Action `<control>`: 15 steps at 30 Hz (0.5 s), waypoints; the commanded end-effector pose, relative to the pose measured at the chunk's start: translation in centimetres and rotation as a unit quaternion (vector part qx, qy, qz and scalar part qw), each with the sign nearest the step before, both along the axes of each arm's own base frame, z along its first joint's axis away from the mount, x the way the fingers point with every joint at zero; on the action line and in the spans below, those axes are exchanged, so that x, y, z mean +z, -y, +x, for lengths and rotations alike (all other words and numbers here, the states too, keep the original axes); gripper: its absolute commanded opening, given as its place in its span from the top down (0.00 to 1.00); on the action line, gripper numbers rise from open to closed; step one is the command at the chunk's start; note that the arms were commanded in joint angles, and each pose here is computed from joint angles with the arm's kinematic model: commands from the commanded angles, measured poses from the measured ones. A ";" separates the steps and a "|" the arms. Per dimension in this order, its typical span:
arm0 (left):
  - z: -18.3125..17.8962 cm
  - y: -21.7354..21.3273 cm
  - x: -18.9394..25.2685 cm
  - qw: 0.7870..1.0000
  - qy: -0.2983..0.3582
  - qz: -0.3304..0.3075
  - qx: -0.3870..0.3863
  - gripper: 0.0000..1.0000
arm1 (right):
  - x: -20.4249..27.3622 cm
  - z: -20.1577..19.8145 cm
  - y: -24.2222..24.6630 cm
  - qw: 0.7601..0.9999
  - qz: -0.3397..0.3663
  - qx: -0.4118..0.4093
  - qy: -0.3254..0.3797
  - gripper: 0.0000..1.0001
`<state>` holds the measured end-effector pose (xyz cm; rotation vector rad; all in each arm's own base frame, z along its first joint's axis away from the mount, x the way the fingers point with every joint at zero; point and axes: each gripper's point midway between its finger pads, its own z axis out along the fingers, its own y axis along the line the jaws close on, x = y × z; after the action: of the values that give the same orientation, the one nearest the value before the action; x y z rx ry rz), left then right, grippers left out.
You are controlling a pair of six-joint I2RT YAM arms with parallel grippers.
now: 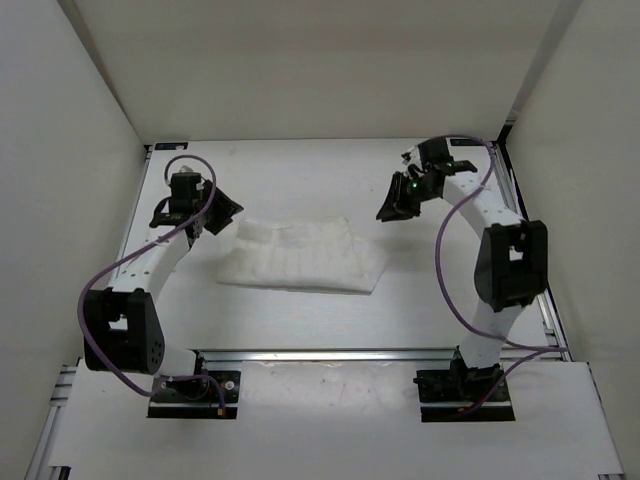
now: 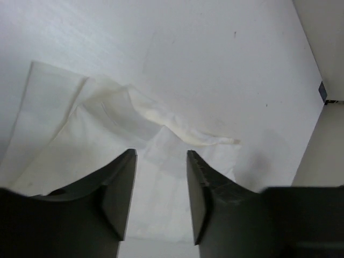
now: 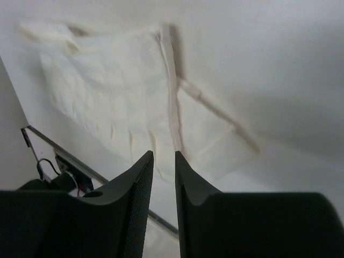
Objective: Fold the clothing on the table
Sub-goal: Fold the skirt
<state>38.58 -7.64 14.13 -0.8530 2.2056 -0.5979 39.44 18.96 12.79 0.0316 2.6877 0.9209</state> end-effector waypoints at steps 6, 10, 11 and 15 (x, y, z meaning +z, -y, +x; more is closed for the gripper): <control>-1.7 0.3 -1.1 0.998 -0.003 0.061 -0.026 0.41 | -3.0 -11.9 2.4 0.998 -0.011 -0.010 -0.054 0.69; -5.7 2.2 -4.3 0.994 -0.025 0.090 -0.063 0.42 | -4.9 -14.8 1.8 0.997 0.021 -0.023 -0.064 0.64; -6.4 2.4 -5.1 0.993 -0.030 0.091 -0.070 0.42 | -4.7 -14.6 1.7 0.998 0.029 -0.025 -0.055 0.63; -8.0 1.9 -6.4 0.992 -0.045 0.094 -0.070 0.43 | -3.6 -12.5 1.3 0.998 0.061 -0.025 -0.019 0.62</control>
<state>30.40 -10.55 6.80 -0.6521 2.4312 -0.4456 22.85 16.39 6.34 0.2183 2.8546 0.9805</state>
